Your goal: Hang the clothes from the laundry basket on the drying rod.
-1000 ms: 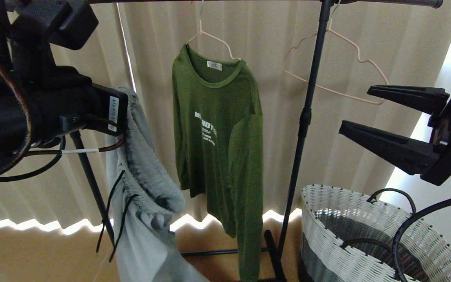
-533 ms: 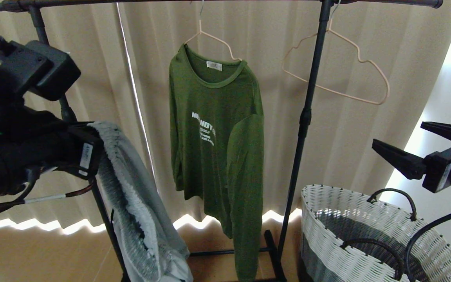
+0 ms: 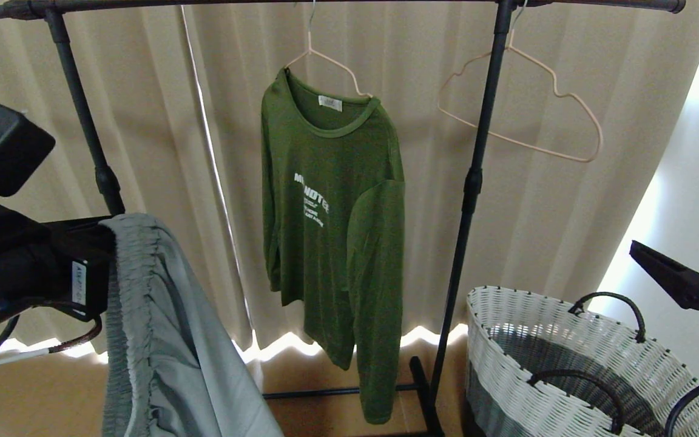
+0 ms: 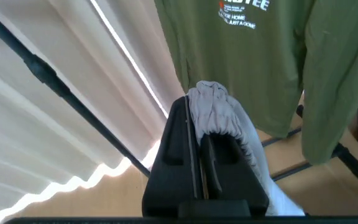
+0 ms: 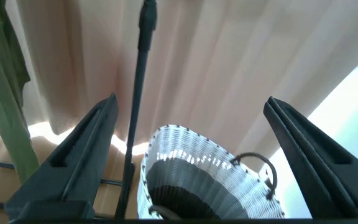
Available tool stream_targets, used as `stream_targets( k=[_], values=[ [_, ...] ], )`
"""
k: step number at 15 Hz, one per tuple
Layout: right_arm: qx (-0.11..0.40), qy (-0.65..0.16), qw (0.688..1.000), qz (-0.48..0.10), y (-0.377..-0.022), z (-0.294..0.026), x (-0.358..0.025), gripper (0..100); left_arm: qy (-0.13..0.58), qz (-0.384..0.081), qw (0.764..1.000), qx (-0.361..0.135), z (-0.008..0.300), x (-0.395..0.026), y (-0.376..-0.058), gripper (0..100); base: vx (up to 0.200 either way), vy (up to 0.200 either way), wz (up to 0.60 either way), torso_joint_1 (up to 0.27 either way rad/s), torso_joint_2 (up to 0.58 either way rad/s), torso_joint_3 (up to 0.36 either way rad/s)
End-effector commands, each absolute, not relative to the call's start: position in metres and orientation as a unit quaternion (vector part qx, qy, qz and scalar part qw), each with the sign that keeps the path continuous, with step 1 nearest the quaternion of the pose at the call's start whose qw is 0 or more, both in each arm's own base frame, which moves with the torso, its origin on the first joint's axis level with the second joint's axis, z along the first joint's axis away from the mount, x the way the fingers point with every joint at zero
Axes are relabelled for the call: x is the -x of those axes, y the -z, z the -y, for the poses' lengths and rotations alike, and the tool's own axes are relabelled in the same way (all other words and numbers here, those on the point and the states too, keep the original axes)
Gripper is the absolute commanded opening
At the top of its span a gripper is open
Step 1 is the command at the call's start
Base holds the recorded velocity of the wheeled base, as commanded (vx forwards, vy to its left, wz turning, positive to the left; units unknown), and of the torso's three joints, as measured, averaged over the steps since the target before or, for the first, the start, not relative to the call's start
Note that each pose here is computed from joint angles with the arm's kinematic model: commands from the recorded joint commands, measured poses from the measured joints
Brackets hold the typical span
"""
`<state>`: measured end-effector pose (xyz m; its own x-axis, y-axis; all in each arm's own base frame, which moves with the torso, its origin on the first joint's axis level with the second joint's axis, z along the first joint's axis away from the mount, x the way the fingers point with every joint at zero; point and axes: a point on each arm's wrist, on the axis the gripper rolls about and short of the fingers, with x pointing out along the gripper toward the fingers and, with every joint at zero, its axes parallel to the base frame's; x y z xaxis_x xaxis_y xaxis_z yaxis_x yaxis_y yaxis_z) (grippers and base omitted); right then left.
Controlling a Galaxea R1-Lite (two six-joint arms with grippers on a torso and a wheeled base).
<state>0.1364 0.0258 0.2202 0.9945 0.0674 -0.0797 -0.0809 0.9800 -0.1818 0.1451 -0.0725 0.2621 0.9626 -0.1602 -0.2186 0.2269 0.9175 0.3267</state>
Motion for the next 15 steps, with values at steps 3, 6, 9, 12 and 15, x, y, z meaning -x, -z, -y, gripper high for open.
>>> stream_targets(
  k=[3,6,9,12,15],
  values=[
    [0.094,-0.033,0.995,-0.030,-0.201,-0.019,-0.110,100,0.130,-0.091,0.972,-0.170,0.068,-0.134,-0.255,0,0.000,0.000,0.00,0.000,0.00,0.000],
    [0.095,-0.034,0.994,-0.039,-0.199,-0.020,-0.113,100,0.127,-0.091,0.973,-0.169,0.066,-0.131,-0.253,0,0.000,0.000,0.00,0.087,-0.18,-0.121],
    [0.095,-0.034,0.994,-0.042,-0.195,-0.019,-0.110,100,0.115,-0.102,0.972,-0.176,0.063,-0.134,-0.248,0,0.000,0.000,0.00,0.186,-0.24,-0.253],
    [0.095,-0.034,0.994,-0.037,-0.196,-0.018,-0.108,100,0.112,-0.114,0.971,-0.180,0.061,-0.134,-0.241,0,0.000,0.000,0.00,0.110,-0.63,-0.255],
    [0.096,-0.035,0.994,-0.045,-0.194,-0.019,-0.109,100,0.113,-0.120,0.969,-0.183,0.061,-0.132,-0.237,0,0.000,0.000,0.00,0.129,-0.50,-0.258]
  ],
)
